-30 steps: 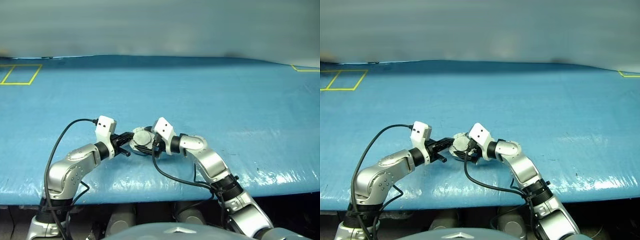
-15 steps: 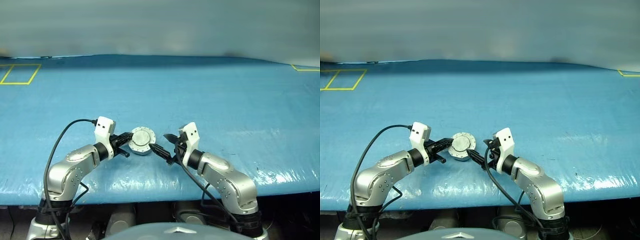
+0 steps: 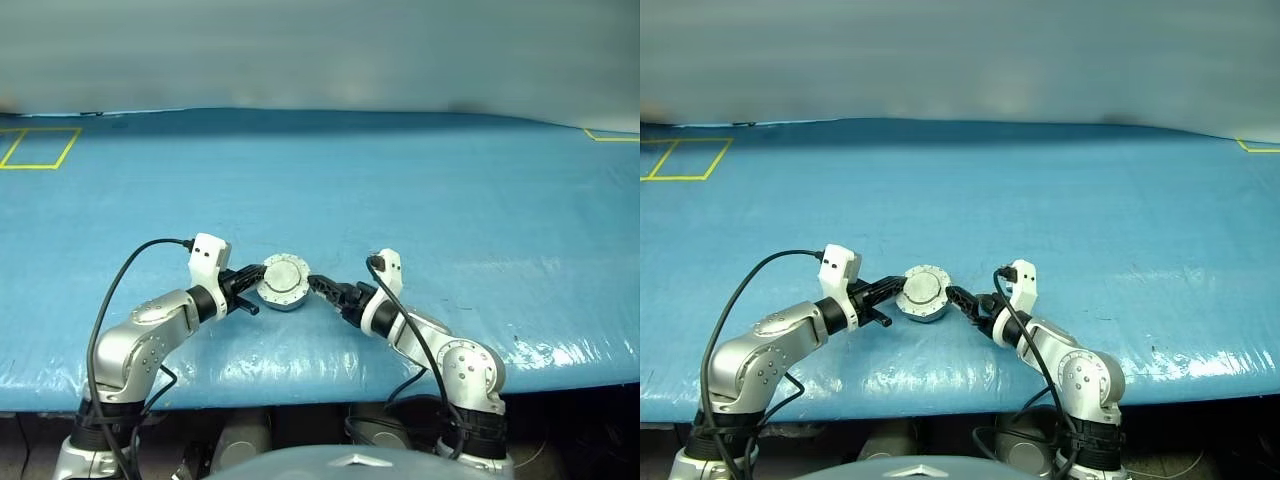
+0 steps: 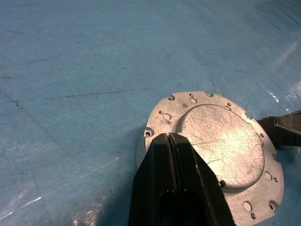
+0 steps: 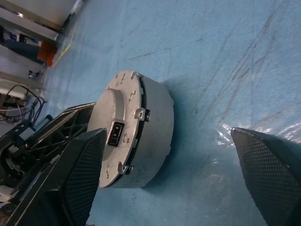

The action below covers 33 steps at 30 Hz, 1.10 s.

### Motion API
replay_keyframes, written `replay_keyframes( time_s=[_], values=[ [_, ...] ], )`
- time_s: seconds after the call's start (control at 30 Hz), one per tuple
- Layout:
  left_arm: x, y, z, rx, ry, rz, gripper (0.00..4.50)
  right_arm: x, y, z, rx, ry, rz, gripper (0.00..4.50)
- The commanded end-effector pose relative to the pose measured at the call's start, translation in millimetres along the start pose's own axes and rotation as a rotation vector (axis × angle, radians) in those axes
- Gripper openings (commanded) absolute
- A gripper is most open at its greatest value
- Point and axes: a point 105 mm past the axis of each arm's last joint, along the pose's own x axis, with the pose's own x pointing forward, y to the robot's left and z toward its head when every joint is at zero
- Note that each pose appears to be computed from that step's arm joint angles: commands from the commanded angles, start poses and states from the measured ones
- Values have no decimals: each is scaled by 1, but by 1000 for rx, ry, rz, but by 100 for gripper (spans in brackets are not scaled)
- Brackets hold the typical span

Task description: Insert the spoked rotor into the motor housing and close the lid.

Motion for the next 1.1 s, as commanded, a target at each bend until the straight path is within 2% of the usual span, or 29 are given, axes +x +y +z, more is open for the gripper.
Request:
replay_keyframes(
  time_s=[0.03,0.27,0.4,0.5,0.7,0.73,1.0,1.07,1.1],
  values=[
    [0,-2,-6,0,19,1,0,24,49,-13,220,-1,203,447],
    [1,-3,-7,2,24,-2,0,33,67,-19,397,34,309,447],
    [1,-3,-6,8,25,0,0,38,63,-17,522,19,323,447],
    [0,-3,-7,7,25,3,0,39,57,-18,559,27,305,383],
    [-1,-3,-9,-2,24,8,0,33,55,-23,575,54,304,191],
    [-1,-4,-9,-4,24,8,0,32,54,-25,573,66,301,172],
    [0,-3,-11,-11,26,5,0,22,48,-34,565,115,273,170],
    [0,-3,-11,-8,31,0,0,19,49,-37,559,138,282,122],
    [0,-2,-11,-7,33,-1,0,18,50,-37,557,145,285,116]
  ],
)
